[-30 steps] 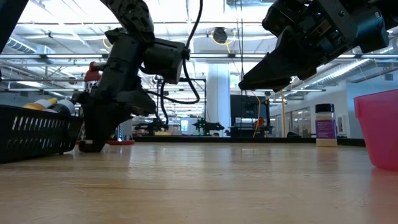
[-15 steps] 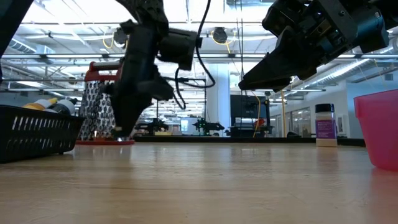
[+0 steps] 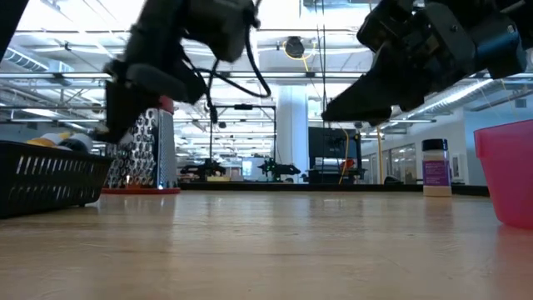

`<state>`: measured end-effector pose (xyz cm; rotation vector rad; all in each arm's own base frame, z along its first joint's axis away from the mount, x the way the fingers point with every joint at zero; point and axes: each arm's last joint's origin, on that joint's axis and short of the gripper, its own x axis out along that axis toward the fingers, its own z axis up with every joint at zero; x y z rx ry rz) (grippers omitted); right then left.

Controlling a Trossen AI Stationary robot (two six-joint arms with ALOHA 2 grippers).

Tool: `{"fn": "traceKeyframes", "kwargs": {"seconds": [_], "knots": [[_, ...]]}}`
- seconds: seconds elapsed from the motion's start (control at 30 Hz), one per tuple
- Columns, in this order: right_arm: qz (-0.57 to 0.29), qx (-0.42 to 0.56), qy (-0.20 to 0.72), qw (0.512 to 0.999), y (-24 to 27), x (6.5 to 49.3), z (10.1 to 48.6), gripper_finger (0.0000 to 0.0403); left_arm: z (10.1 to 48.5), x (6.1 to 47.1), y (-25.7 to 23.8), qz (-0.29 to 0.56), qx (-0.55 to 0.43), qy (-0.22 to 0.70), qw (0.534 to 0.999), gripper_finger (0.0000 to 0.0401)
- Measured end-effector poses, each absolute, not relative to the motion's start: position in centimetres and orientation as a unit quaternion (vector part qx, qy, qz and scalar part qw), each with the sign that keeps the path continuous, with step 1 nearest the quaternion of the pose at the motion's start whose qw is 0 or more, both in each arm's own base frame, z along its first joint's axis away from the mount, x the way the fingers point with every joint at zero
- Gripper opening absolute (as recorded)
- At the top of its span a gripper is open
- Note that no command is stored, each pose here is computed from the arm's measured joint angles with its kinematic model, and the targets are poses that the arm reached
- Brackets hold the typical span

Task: Pick & Place Kitchen Items
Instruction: Put the yellow and red food coloring bottle into the black bin, then put the purple spice bottle into the orange bin

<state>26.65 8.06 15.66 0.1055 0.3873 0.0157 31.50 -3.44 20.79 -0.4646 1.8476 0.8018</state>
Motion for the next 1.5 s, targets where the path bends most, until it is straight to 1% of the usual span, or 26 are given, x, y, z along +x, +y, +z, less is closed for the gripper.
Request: {"fn": "traceKeyframes", "kwargs": {"seconds": [0.23,0.53,0.67,0.77,0.9,1.13,1.27,1.33,1.4,1.5], "knots": [[0.012,0.06,0.17,0.984,8.1,26.7,15.9,0.0132,21.2,30.5,-7.6,0.337,-0.178,0.764,0.521,0.0064],[0.012,0.061,0.169,0.984,8.1,26.7,16.0,0.0132,21.2,29.5,-10.9,0.347,-0.163,0.758,0.528,0.0049],[0.012,0.061,0.169,0.984,8.1,26.7,16.0,0.0132,21.1,29.4,-11.7,0.345,-0.163,0.752,0.537,0.0068],[0.012,0.061,0.169,0.984,8.1,26.7,16.0,0.0132,21.0,29.5,-12.3,0.323,-0.144,0.748,0.561,0.0086],[0.012,0.061,0.169,0.984,8.1,26.7,16.0,0.0132,20.9,29.6,-12.6,0.316,-0.137,0.737,0.582,0.0109],[0.012,0.061,0.169,0.984,8.1,26.7,16.0,0.0132,20.9,29.7,-12.4,0.324,-0.135,0.732,0.584,0.0145],[0.012,0.06,0.169,0.984,8.1,26.7,16.0,0.0132,20.9,29.8,-12.3,0.325,-0.128,0.728,0.589,0.0156],[0.009,0.06,0.168,0.984,8.1,26.7,16.0,0.0132,20.9,29.9,-12.0,0.33,-0.106,0.719,0.603,0.0155],[-0.017,0.06,0.164,0.985,7.9,26.7,16.0,0.0132,20.9,30.1,-11.4,0.347,-0.078,0.699,0.621,0.0154],[-0.086,0.072,0.152,0.982,7.5,26.7,16.0,0.0132,21.2,30.6,-10.3,0.388,-0.044,0.653,0.649,0.0153]]}}
